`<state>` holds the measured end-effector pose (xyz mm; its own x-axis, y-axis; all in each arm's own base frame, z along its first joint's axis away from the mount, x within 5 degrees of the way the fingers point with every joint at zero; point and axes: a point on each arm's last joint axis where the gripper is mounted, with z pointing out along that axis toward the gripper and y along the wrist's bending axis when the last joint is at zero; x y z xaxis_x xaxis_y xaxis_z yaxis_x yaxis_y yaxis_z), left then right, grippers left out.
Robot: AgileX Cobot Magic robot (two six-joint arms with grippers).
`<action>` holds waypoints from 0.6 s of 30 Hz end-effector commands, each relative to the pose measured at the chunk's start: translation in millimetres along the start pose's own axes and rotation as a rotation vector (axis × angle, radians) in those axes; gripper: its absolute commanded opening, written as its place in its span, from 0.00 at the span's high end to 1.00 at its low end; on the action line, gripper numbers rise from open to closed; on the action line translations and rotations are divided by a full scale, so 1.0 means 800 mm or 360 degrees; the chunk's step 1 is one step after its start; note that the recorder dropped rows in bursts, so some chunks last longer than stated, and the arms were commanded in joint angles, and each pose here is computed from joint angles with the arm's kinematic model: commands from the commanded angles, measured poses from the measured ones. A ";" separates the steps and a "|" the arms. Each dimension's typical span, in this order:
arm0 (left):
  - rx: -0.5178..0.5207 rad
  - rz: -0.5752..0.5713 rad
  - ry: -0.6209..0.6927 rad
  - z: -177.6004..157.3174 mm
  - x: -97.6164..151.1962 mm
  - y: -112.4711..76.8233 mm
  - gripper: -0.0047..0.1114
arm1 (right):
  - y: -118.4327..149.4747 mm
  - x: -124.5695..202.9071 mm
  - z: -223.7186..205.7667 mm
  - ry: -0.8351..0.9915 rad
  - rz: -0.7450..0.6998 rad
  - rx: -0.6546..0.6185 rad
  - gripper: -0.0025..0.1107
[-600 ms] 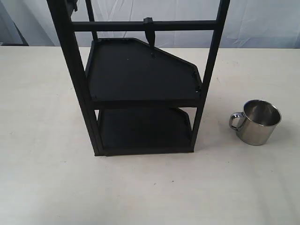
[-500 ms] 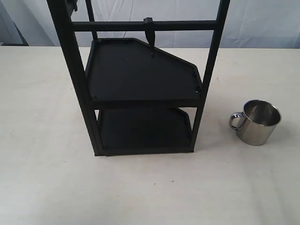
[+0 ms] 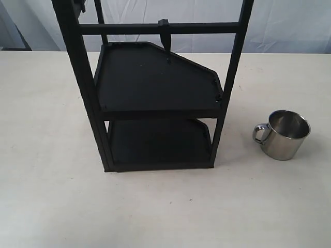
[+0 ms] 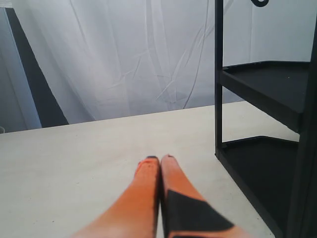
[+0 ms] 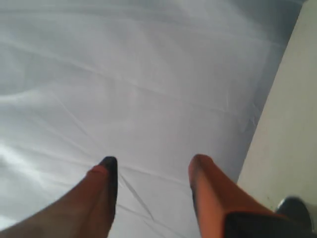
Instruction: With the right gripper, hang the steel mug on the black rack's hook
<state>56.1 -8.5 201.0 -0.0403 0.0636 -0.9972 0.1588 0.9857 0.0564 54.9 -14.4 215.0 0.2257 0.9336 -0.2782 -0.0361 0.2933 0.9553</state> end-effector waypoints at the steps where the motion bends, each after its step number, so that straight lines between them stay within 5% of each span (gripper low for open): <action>1: 0.0007 -0.0003 -0.0016 0.000 -0.001 0.000 0.95 | -0.003 -0.011 -0.001 -0.0163 0.0187 0.0029 0.57; 16: 0.0007 -0.0003 -0.0016 0.000 -0.001 0.000 0.95 | -0.002 -0.003 -0.001 -0.0046 0.0172 0.0014 0.57; 18: 0.0007 -0.0003 -0.0016 0.000 -0.001 0.000 0.95 | 0.000 0.006 -0.001 0.0078 0.0325 0.0002 0.57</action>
<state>56.1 -8.5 201.0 -0.0403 0.0636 -0.9972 0.1588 0.9857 0.0564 54.5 -16.3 214.3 0.2370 0.9626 -0.1313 -0.0580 0.1489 0.9871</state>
